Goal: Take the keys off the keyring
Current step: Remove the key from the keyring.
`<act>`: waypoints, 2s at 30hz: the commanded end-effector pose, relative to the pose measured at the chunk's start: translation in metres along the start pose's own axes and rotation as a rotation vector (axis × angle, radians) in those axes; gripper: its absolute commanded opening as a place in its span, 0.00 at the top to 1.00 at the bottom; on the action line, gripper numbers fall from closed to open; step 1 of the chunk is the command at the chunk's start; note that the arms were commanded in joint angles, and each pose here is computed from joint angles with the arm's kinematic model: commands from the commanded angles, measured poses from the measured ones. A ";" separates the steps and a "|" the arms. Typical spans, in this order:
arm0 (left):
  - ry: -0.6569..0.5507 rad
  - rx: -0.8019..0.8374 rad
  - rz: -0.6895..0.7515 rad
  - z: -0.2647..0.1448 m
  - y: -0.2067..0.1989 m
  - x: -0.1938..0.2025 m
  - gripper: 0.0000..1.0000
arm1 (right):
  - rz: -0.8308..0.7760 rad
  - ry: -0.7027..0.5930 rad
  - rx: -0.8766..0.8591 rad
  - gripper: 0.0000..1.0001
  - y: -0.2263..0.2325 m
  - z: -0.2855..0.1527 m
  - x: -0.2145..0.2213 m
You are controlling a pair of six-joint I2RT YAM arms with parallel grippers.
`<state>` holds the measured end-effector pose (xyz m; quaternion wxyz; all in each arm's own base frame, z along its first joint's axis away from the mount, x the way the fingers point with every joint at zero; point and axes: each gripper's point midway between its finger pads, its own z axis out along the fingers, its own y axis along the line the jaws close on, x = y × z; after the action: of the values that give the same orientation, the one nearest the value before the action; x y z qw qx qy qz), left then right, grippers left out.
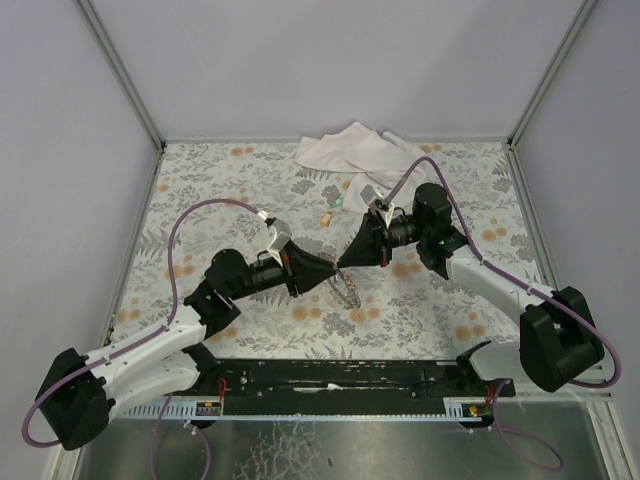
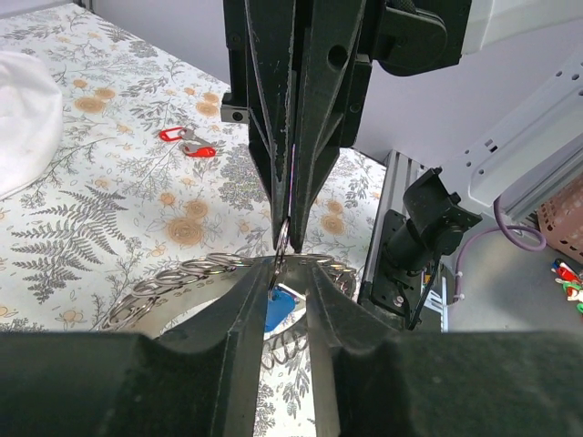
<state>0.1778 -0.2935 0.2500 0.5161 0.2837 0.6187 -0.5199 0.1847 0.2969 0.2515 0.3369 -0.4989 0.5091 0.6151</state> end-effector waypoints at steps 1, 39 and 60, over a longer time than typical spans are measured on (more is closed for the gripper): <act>-0.096 0.030 0.047 0.006 -0.008 -0.034 0.80 | -0.081 -0.016 -0.018 1.00 0.002 0.000 -0.018; 0.391 -0.107 0.130 -0.003 0.011 -0.017 1.00 | -0.070 0.017 -0.004 0.73 -0.003 0.000 -0.009; 0.538 -0.104 0.065 0.005 0.005 -0.029 1.00 | -0.024 0.003 -0.033 0.68 0.002 0.010 -0.009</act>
<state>0.1920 -0.2908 0.2563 0.3484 0.3956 0.7642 -0.3717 0.1833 0.3023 0.2520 0.3255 -0.5003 0.5110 0.6185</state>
